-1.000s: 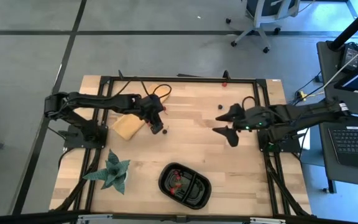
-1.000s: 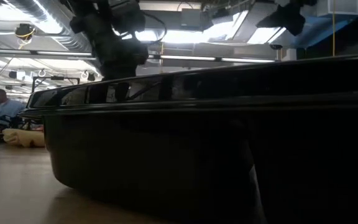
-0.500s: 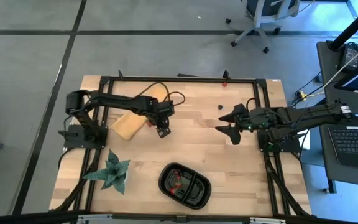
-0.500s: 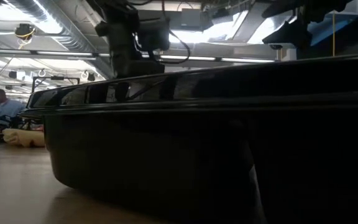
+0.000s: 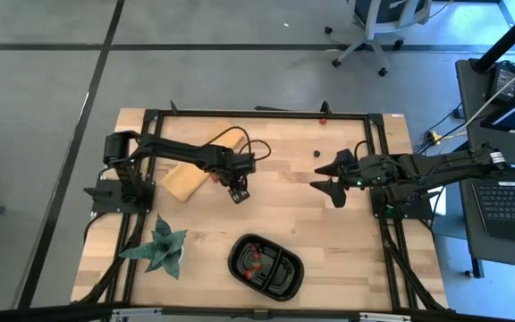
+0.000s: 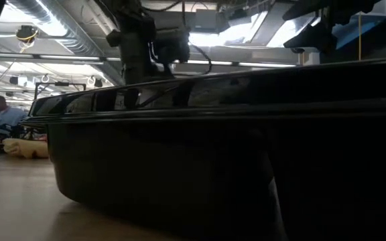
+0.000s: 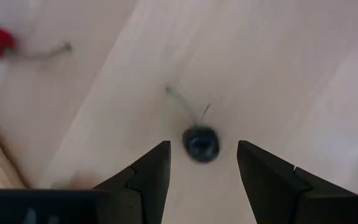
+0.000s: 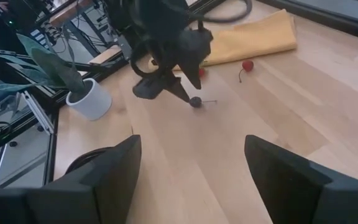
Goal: Pick and placing Produce into tupperware
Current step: Put the black cherry into the black container
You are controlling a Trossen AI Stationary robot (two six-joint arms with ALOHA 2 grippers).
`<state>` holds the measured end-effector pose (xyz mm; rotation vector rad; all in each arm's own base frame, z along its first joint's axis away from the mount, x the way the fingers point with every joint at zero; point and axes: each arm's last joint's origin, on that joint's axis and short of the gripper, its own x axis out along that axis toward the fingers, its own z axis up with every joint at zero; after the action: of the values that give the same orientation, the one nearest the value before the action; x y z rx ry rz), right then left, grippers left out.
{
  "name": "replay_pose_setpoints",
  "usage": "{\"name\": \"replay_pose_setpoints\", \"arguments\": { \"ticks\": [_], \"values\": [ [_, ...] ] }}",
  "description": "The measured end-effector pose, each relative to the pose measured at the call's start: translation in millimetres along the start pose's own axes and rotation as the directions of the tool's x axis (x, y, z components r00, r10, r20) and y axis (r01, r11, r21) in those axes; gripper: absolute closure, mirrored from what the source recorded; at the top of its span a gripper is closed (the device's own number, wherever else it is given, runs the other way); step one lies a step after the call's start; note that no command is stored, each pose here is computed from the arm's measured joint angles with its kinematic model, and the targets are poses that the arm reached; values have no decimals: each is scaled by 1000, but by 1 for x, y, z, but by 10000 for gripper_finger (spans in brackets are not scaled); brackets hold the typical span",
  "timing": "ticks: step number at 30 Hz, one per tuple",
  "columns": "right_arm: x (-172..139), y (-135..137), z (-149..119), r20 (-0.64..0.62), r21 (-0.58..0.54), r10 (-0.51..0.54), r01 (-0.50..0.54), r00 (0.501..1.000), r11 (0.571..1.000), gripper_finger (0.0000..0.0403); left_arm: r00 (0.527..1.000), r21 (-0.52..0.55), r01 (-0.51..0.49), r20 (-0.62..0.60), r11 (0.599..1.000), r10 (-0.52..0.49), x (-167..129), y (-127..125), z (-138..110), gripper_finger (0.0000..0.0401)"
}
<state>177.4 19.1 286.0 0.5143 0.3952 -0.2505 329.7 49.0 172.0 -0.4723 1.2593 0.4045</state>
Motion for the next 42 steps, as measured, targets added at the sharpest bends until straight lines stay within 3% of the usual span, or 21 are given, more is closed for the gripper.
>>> {"name": "replay_pose_setpoints", "arguments": {
  "ticks": [12,31,42],
  "values": [
    [0,0,0,-5,-2,-3,3,1000,1000,115,998,7,-25,-51,1000,25,29,-2,-1,223],
    [0,0,0,-5,-3,-3,3,1000,1000,115,1000,7,-11,-22,1000,11,30,-3,2,223],
    [0,0,0,-5,-2,-3,3,1000,1000,115,998,8,-61,-33,998,61,30,-1,0,223]
  ]
}}
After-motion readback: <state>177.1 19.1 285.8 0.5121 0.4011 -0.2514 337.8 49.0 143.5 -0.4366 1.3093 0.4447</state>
